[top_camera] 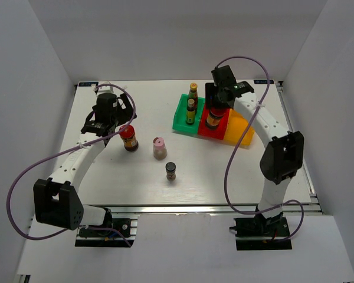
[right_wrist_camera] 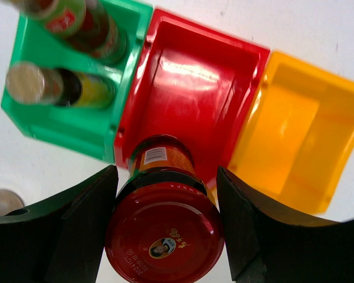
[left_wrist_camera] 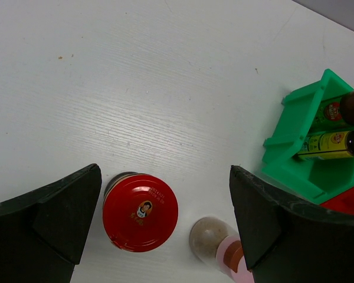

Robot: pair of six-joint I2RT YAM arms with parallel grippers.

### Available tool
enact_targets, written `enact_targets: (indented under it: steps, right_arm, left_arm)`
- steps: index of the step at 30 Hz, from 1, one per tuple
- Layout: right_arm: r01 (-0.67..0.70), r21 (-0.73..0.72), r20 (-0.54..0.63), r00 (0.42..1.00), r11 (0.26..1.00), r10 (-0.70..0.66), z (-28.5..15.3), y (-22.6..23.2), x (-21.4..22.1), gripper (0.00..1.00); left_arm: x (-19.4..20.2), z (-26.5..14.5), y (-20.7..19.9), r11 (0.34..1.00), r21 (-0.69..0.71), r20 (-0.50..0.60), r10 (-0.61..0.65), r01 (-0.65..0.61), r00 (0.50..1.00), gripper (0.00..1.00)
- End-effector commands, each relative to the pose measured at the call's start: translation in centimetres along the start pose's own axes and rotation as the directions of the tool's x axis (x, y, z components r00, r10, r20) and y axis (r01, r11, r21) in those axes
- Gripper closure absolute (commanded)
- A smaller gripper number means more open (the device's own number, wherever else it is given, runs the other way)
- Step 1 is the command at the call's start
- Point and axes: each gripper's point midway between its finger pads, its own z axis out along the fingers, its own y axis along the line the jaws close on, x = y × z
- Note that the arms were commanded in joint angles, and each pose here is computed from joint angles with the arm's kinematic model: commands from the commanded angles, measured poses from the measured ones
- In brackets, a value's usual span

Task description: Organize the condiment bottles

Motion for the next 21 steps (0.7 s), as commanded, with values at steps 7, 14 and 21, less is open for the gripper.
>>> enact_targets:
  steps: [7,14,21]
  right_arm:
    - [-0.009,-0.069,0.103,0.995,0.998,0.016,4.6,-0.5,-6.2,0.90]
    - [-0.031,-0.001,0.128,0.991,1.000,0.031,7.7,-1.8,-7.1,0.89]
    - [-0.073,0.070,0.175,0.983,0.995,0.060,9.0,-3.0,-7.1,0.86]
  left_arm:
    - [-1.1,-0.8,-0.1,1.000,0.015,0.036,-0.004,0.004,0.999,0.02]
    - [-0.4,-1.1,-0.5,0.999,0.044,0.011,-0.021,0.021,1.000,0.02]
    - [0.3,-1.3,-1.3,0.995,0.090,-0.018,-0.044,0.045,0.999,0.02]
